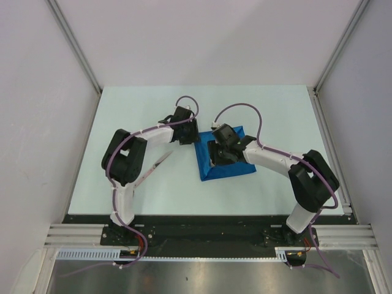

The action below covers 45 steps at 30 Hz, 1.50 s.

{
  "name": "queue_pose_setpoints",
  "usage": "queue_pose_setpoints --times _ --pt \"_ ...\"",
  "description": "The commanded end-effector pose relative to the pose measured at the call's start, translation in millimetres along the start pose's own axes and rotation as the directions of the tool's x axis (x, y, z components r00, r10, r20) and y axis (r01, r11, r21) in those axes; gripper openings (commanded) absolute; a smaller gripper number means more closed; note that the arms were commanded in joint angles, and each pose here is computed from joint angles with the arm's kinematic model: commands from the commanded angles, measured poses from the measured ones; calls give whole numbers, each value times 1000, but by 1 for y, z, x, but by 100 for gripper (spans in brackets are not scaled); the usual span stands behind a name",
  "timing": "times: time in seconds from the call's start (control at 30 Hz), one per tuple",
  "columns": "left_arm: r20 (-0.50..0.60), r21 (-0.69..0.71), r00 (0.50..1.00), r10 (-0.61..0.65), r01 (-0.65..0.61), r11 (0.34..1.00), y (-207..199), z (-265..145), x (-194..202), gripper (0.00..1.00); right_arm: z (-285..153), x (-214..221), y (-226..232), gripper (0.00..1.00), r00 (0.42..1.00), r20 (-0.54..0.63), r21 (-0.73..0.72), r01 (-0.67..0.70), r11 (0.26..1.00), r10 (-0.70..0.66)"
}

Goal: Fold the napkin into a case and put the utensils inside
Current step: Pick up the upper triangle-folded napkin from the center of the board.

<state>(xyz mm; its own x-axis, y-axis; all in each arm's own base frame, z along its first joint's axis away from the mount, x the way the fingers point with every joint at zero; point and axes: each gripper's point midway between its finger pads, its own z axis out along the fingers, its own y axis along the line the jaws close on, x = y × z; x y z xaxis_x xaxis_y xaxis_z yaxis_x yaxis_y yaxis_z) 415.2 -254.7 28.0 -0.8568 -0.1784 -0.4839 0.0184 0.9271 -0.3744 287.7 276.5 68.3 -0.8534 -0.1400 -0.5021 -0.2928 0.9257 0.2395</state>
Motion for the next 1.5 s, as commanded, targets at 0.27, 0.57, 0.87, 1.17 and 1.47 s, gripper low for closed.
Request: queue_pose_setpoints --times 0.27,0.57,0.87,1.17,1.47 --pt "41 -13 998 37 -37 999 3 23 -12 43 18 -21 39 53 999 31 -98 16 995 -13" --pt "49 -10 998 50 -49 999 10 23 -18 28 46 -10 53 61 995 -24 11 97 995 -97" --pt "40 49 998 40 -42 998 1 24 -16 20 50 9 52 59 988 -45 103 151 983 -147" --pt "29 73 999 33 -35 997 -1 27 -15 14 60 32 33 48 980 -90 262 194 945 -176" --pt "29 81 999 30 -32 996 0 27 -16 1 73 54 11 28 970 -145 365 235 901 -194"
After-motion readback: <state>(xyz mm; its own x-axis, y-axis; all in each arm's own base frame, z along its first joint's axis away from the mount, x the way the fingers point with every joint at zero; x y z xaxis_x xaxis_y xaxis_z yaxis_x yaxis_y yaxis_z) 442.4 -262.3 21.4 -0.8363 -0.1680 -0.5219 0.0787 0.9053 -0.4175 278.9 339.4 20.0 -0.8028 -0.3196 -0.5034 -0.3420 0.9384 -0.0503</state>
